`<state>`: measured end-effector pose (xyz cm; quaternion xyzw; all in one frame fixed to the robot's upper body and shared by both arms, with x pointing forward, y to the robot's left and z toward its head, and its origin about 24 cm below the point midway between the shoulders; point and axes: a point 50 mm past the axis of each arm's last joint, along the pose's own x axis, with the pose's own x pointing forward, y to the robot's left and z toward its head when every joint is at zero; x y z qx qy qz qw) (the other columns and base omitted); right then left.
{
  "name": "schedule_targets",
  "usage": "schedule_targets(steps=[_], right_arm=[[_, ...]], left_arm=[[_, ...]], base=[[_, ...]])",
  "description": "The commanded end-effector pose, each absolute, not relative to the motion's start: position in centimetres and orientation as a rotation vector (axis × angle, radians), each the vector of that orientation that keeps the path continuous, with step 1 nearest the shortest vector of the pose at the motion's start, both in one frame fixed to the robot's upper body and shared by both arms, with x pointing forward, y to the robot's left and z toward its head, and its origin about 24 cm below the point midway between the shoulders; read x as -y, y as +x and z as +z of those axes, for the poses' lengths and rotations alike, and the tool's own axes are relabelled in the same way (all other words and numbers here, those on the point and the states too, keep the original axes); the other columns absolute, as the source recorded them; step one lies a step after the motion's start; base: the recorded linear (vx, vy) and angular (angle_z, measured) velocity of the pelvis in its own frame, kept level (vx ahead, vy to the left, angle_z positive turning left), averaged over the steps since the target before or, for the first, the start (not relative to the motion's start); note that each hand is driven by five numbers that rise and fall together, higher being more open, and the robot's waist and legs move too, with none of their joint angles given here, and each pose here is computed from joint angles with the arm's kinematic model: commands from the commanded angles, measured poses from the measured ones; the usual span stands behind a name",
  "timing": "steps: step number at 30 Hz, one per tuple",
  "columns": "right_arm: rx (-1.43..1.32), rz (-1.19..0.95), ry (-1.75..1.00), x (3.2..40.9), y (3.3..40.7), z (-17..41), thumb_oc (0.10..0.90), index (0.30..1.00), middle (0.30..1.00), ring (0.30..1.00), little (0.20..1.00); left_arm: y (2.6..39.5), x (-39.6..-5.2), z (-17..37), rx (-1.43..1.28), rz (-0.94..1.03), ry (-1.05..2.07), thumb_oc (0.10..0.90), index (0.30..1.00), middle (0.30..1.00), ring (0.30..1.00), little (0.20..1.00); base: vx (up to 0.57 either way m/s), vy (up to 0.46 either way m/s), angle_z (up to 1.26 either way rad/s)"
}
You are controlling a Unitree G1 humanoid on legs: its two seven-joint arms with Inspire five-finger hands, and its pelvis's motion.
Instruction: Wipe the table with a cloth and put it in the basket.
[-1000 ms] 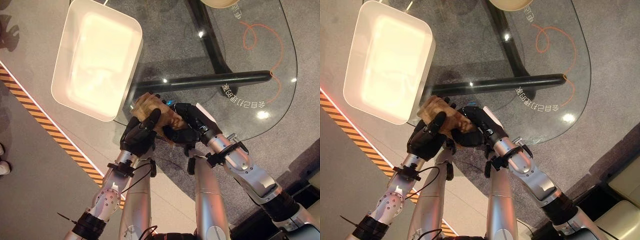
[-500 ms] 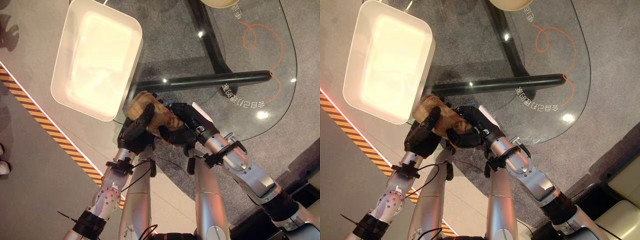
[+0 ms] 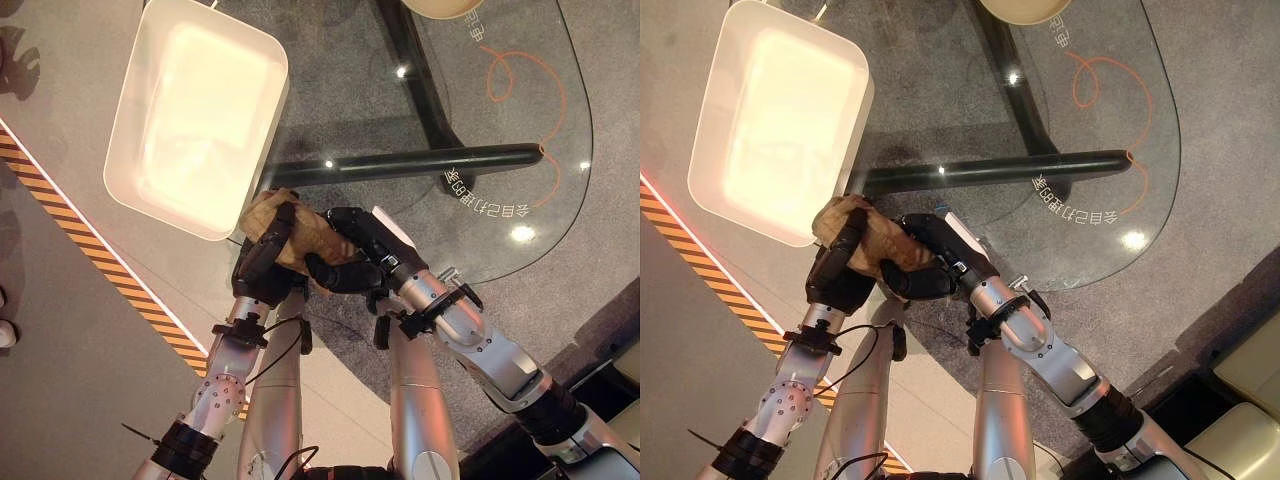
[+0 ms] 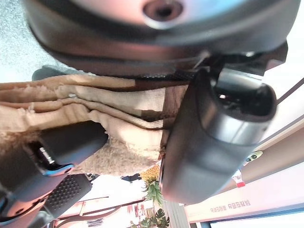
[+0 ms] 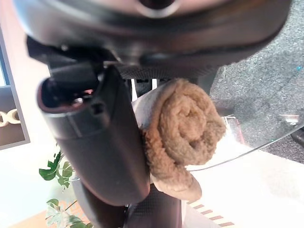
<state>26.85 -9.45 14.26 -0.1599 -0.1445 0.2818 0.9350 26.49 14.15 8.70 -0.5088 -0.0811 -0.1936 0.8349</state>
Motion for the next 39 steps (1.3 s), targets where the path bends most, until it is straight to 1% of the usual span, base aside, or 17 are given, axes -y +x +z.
schedule_targets(steps=[1,4,5,6,7,25,39], right_arm=[[0.535,0.661,-0.195,7.5,24.6,18.6,0.100,0.300,0.300,0.300,0.200],[0.528,0.631,-0.181,7.7,24.8,18.5,0.100,0.300,0.300,0.300,0.200],[0.522,0.592,-0.171,8.0,25.0,18.4,0.405,0.561,0.561,0.561,0.505],[0.522,0.574,-0.175,8.2,25.1,18.4,0.690,0.806,0.806,0.806,0.790],[0.525,0.549,-0.178,8.4,25.2,18.3,0.800,0.900,0.900,0.900,0.900],[0.526,0.371,-0.153,10.7,25.7,18.2,0.800,0.900,0.900,0.900,0.900],[0.566,0.189,-0.099,13.4,25.6,18.4,0.800,0.900,0.900,0.900,0.900]], left_arm=[[24.8,-12.2,12.8,0.358,-0.677,-1.158,0.100,0.300,0.300,0.300,0.200],[24.9,-12.2,12.7,0.358,-0.675,-1.158,0.100,0.300,0.300,0.300,0.200],[24.9,-12.2,12.7,0.359,-0.670,-1.155,0.100,0.300,0.300,0.300,0.200],[24.9,-12.2,12.7,0.359,-0.669,-1.156,0.100,0.300,0.300,0.300,0.200],[24.9,-12.2,12.7,0.360,-0.667,-1.158,0.100,0.300,0.300,0.300,0.200],[24.8,-12.7,12.4,0.376,-0.647,-1.152,0.100,0.300,0.300,0.300,0.200],[24.6,-13.5,12.1,0.392,-0.618,-1.139,0.100,0.300,0.300,0.300,0.200]], base=[[0.00,0.000,0.00],[0.00,0.000,0.00],[0.00,0.000,0.00],[0.00,0.000,0.00],[0.00,0.000,0.00],[0.00,0.000,0.00],[0.00,0.000,0.00]])
